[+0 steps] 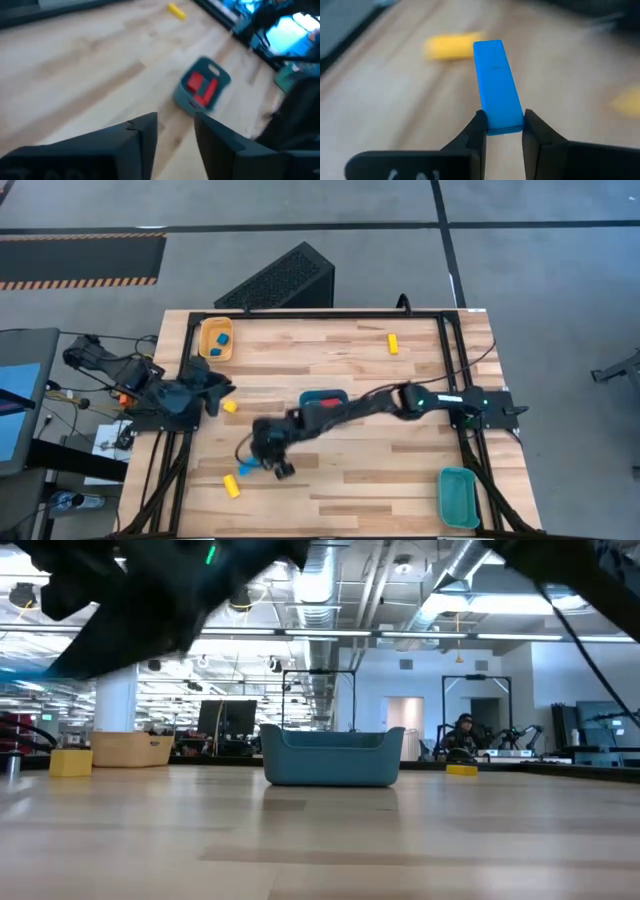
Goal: Sort & place blocks by color
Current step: Put the blue block into the yellow bin
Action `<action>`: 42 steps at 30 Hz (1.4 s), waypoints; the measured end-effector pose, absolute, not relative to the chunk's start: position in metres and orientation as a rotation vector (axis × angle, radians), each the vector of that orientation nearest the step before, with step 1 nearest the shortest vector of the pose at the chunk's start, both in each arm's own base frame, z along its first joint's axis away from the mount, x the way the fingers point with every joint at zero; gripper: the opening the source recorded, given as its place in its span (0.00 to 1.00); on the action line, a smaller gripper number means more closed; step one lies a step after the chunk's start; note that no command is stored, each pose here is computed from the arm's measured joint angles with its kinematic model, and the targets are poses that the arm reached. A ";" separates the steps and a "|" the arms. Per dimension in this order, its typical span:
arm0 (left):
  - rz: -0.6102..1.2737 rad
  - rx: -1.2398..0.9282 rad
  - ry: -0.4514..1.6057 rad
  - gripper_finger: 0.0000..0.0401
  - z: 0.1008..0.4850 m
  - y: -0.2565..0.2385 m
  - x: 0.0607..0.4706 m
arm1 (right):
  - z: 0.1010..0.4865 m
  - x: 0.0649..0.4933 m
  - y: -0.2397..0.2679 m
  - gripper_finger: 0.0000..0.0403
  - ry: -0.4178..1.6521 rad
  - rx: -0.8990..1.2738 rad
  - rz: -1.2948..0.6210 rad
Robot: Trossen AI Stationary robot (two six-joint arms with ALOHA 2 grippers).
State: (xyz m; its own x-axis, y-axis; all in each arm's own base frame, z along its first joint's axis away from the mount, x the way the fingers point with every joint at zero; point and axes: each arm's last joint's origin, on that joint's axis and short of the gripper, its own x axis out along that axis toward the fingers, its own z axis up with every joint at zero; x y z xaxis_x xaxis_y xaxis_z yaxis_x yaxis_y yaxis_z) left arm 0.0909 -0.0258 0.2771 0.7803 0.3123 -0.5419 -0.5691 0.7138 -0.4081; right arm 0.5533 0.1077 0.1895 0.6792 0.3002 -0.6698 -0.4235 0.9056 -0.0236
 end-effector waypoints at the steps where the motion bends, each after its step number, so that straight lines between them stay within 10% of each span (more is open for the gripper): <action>1: 0.519 -0.579 0.445 0.31 0.278 -0.025 0.090 | 0.208 0.550 0.100 0.19 0.712 -0.216 0.339; 16: 0.589 -0.310 0.263 0.47 0.291 -0.034 0.119 | 0.302 0.512 -0.044 0.19 0.735 -0.307 0.041; 42: 0.676 -0.089 0.481 0.34 0.272 -0.011 0.164 | 0.327 0.499 -0.075 0.19 0.630 -0.404 0.187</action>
State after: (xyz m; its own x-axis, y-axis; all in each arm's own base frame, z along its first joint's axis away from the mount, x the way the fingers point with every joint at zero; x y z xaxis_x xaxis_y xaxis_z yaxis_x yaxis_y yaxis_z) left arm 0.1643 -0.0107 0.2720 0.6757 0.5799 -0.4552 -0.6200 0.7810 0.0746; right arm 0.4990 -0.0748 0.3274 0.7944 0.0480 -0.6055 -0.2900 0.9059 -0.3086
